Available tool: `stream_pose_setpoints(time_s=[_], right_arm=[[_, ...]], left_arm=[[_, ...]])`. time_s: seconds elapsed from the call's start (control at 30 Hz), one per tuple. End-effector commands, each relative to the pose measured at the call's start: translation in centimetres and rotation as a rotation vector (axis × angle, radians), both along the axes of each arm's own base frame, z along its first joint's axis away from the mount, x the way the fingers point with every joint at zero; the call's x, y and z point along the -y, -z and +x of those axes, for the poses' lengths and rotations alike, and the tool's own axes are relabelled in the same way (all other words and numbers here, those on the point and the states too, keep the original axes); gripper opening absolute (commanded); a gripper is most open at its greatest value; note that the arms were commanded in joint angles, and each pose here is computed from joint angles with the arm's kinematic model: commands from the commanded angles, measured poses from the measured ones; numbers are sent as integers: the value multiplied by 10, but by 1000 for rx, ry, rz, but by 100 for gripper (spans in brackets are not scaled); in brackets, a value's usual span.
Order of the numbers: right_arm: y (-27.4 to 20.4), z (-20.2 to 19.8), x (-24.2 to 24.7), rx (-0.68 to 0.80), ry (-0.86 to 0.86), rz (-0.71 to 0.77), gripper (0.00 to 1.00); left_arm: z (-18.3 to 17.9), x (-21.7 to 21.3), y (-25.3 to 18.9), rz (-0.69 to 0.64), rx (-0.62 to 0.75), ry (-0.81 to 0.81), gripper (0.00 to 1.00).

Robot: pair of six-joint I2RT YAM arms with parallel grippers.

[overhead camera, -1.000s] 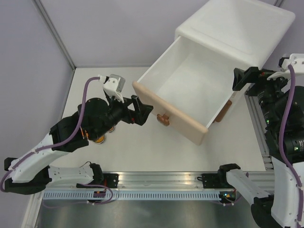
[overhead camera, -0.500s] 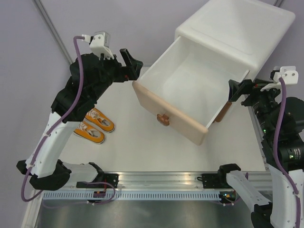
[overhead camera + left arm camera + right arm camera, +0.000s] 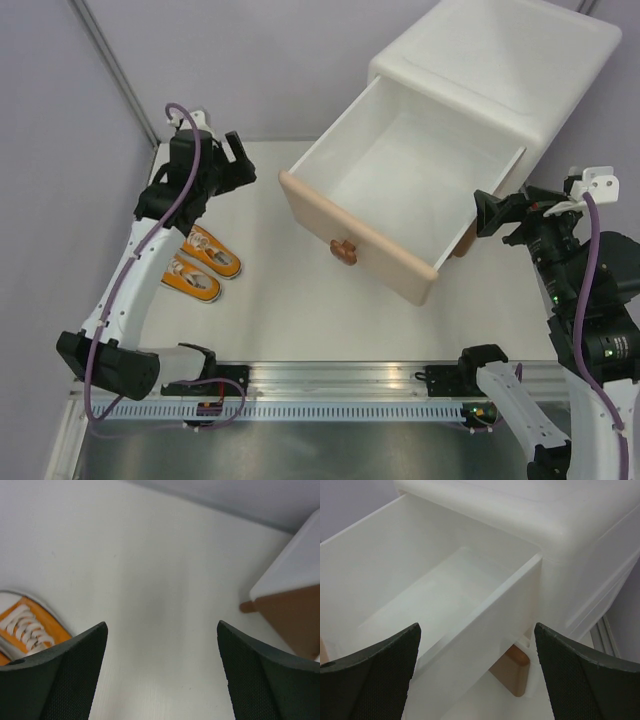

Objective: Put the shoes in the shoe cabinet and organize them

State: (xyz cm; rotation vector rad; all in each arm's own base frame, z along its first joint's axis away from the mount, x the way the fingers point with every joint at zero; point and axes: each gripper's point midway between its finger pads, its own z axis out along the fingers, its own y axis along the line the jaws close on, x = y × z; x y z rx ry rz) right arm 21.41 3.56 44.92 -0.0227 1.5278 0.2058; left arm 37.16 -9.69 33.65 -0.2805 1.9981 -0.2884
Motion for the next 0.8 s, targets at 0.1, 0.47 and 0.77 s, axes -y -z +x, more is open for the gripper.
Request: stream_pose_setpoints(time_s=[0.1,0.47,0.77], right_arm=[[-2,-15,-15,43,-87,51,98],[22,-23,-26,35,-147,81,98],[30,-24,-27,22,-153,67,98]], left_arm=[[-15,-29,99,2,-158,-127,87],[-14,-59,213,6,-358,-270,77],[-16,-71,253,19,-424,-380,68]])
